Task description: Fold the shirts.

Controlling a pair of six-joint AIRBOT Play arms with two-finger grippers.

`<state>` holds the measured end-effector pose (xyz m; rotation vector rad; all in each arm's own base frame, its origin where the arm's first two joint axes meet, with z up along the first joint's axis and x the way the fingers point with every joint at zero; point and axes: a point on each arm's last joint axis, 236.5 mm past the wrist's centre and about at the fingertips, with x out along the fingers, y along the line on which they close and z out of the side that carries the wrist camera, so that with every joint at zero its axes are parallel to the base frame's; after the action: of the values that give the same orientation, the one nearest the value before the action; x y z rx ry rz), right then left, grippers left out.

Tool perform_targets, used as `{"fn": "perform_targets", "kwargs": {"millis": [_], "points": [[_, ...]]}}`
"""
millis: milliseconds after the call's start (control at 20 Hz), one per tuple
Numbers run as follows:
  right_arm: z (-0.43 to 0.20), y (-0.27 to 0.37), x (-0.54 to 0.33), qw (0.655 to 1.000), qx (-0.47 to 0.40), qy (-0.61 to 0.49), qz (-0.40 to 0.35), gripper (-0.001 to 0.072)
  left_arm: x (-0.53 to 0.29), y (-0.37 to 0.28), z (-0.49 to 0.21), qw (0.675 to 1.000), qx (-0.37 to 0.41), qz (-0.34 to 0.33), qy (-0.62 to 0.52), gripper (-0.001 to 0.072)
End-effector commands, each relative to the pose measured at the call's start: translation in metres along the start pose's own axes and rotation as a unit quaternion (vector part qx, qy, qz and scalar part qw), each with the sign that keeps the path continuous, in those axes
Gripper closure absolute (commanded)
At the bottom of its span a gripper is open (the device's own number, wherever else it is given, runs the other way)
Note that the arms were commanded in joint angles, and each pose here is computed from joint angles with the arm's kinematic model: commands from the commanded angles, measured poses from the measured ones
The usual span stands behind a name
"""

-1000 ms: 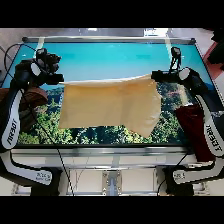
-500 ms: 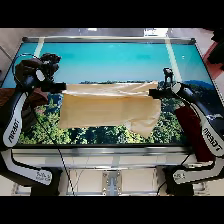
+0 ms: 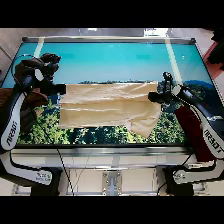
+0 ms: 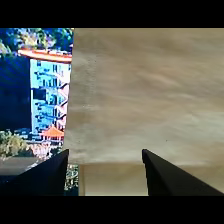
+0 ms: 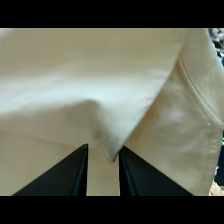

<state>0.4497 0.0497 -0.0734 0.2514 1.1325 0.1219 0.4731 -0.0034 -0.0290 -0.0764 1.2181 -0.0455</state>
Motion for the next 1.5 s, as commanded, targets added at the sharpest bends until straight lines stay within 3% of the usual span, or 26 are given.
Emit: {"fn": "perform_targets", "kwargs": {"millis": [0,150,300,600,800,1150,1450], "points": [[0.003,-0.010,-0.040,0.999,-0.018,-0.005,-0.038,0.0419,-0.052,-0.005,0.014,0.999,0.000,-0.001,-0.047,0.0179],[0.014,-0.039,-0.116,0.994,-0.001,-0.048,-0.094,0.0314,-0.129,-0.012,0.025,0.992,0.027,0.001,-0.121,0.0179],[-0.046,-0.063,-0.160,0.993,0.046,0.017,-0.104,0.0296,-0.170,-0.016,0.015,0.989,0.041,0.001,-0.144,0.0179],[-0.164,-0.010,-0.123,0.982,0.159,0.083,0.053,0.0294,-0.129,-0.013,-0.087,0.998,0.013,-0.004,-0.069,0.0179],[-0.172,0.033,-0.094,0.956,0.234,0.049,0.172,0.0294,-0.104,-0.017,-0.128,0.999,-0.021,-0.018,-0.042,0.0179],[-0.212,0.039,-0.069,0.963,0.211,0.075,0.151,0.0294,-0.104,-0.021,-0.130,0.999,-0.024,-0.027,-0.038,0.0179],[-0.192,0.032,-0.064,0.959,0.242,0.035,0.147,0.0304,-0.105,-0.021,-0.128,0.998,-0.024,-0.027,-0.043,0.0179]]}}
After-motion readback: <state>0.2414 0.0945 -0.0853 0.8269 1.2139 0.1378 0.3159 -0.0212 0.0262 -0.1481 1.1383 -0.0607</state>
